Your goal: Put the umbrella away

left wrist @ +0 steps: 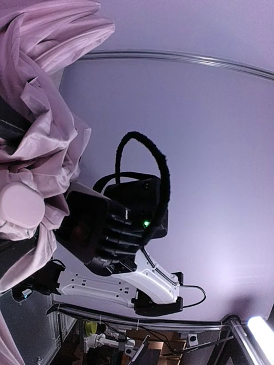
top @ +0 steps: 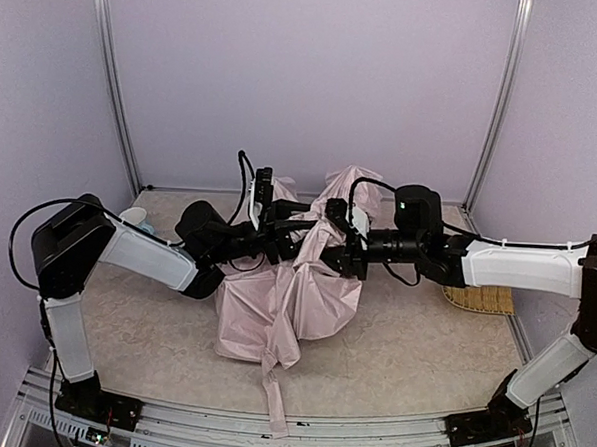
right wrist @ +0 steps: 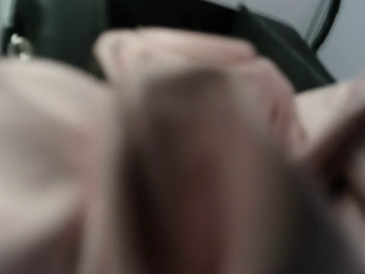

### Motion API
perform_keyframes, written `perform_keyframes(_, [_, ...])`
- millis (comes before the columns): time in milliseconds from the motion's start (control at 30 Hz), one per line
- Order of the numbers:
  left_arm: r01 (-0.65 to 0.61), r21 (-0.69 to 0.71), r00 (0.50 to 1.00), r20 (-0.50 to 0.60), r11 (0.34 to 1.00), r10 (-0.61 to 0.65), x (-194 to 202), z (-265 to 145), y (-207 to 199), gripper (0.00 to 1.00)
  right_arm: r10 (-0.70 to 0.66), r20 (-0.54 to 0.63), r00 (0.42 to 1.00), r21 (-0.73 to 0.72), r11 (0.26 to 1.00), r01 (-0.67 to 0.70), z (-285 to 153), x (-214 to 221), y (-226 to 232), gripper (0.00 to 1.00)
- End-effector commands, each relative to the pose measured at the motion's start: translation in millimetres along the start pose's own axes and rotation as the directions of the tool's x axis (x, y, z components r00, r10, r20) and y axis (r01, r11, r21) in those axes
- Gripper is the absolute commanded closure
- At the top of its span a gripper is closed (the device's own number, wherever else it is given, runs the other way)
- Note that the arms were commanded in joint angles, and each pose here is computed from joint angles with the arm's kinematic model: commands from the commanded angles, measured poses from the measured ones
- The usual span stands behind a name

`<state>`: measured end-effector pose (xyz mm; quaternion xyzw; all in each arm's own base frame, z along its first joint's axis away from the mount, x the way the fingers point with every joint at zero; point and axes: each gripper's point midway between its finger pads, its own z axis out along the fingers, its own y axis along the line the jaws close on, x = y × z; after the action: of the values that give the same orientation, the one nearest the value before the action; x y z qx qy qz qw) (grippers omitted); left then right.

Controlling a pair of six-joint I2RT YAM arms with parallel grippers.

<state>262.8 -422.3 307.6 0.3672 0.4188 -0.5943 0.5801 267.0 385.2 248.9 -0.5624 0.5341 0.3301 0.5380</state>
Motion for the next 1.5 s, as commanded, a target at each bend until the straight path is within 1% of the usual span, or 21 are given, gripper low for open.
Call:
perform_keyframes(0, [0.094,0.027,0.992,-0.082,0.995,-0.091,25,7,-4,0.94,-0.078,0.045,0.996,0.057,0.996,0.076,-15,-38,-10,0.62])
perform_keyframes(67, [0.085,-0.016,0.992,-0.095,0.996,-0.086,27,6,7,0.91,-0.086,0.049,0.995,0.058,0.995,0.083,-20,-41,-10,0.69])
perform_keyframes(100, [0.077,-0.041,0.991,-0.105,0.996,-0.081,27,5,13,0.85,-0.091,0.051,0.995,0.065,0.994,0.088,-23,-43,-11,0.73])
perform_keyframes(167, [0.054,-0.098,0.990,-0.122,0.994,-0.066,28,1,29,0.55,-0.092,0.044,0.995,0.084,0.993,0.088,-27,-41,-14,0.79])
perform_keyframes(200, [0.042,-0.126,0.990,-0.127,0.991,-0.058,26,-3,37,0.44,-0.086,0.034,0.996,0.095,0.992,0.083,-29,-38,-17,0.82])
perform_keyframes(233, [0.034,-0.157,0.989,-0.134,0.987,-0.055,26,-9,46,0.37,-0.076,0.018,0.997,0.107,0.992,0.074,-31,-33,-22,0.85])
perform_keyframes(367, [-0.002,-0.263,0.990,-0.140,0.965,-0.036,9,-41,76,0.23,0.002,-0.021,1.000,0.149,0.989,0.001,-45,-9,-41,0.90])
perform_keyframes(467, [-0.060,-0.324,0.985,-0.172,0.944,0.004,-1,-62,91,0.18,0.030,-0.018,0.999,0.183,0.983,-0.026,-55,2,-52,0.91])
perform_keyframes(600, [-0.178,-0.355,0.955,-0.286,0.918,0.075,0,-76,93,0.13,0.071,-0.019,0.997,0.225,0.972,-0.064,-63,15,-70,0.93])
perform_keyframes(633, [-0.189,-0.350,0.949,-0.306,0.918,0.079,3,-80,89,0.13,0.082,-0.021,0.996,0.230,0.970,-0.075,-63,18,-74,0.93])
perform_keyframes(667, [-0.198,-0.339,0.942,-0.324,0.920,0.083,7,-82,85,0.16,0.092,-0.026,0.995,0.234,0.969,-0.083,-63,23,-78,0.94])
perform_keyframes(733, [-0.199,-0.348,0.933,-0.354,0.916,0.068,14,-87,86,0.18,0.112,-0.054,0.992,0.238,0.967,-0.096,-58,35,-83,0.94])
perform_keyframes(833, [-0.161,-0.407,0.929,-0.369,0.899,-0.001,25,-98,98,0.17,0.151,-0.081,0.985,0.186,0.973,-0.134,-46,42,-82,0.93])
perform_keyframes(967, [-0.127,-0.392,0.919,-0.392,0.911,-0.041,40,-102,98,0.17,0.187,-0.164,0.968,0.263,0.955,-0.140,-48,46,-103,0.94])
perform_keyframes(1067, [-0.167,-0.315,0.891,-0.454,0.934,0.007,53,-99,93,0.09,0.121,-0.217,0.969,0.261,0.963,-0.062,-54,36,-102,0.91])
perform_keyframes(1167, [-0.251,-0.217,0.846,-0.522,0.944,0.105,61,-85,92,0.06,-0.021,-0.238,0.971,0.123,0.991,0.052,-53,26,-69,0.88])
perform_keyframes(1200, [-0.274,-0.178,0.825,-0.549,0.945,0.135,63,-77,91,0.02,-0.060,-0.252,0.966,0.101,0.991,0.088,-51,25,-61,0.88])
perform_keyframes(1233, [-0.303,-0.142,0.810,-0.560,0.942,0.176,58,-65,91,0.01,-0.084,-0.275,0.958,0.092,0.989,0.114,-49,26,-57,0.88])
perform_keyframes(1333, [-0.304,-0.073,0.776,-0.597,0.950,0.202,67,-50,86,0.01,-0.124,-0.349,0.929,0.108,0.979,0.171,-41,26,-57,0.87])
perform_keyframes(1400, [-0.311,-0.090,0.766,-0.613,0.946,0.193,75,-48,91,0.01,-0.134,-0.361,0.923,0.103,0.978,0.182,-36,19,-57,0.87])
perform_keyframes(1467, [-0.305,-0.115,0.759,-0.629,0.946,0.168,87,-49,97,0.04,-0.152,-0.345,0.926,0.083,0.978,0.192,-31,11,-52,0.87])
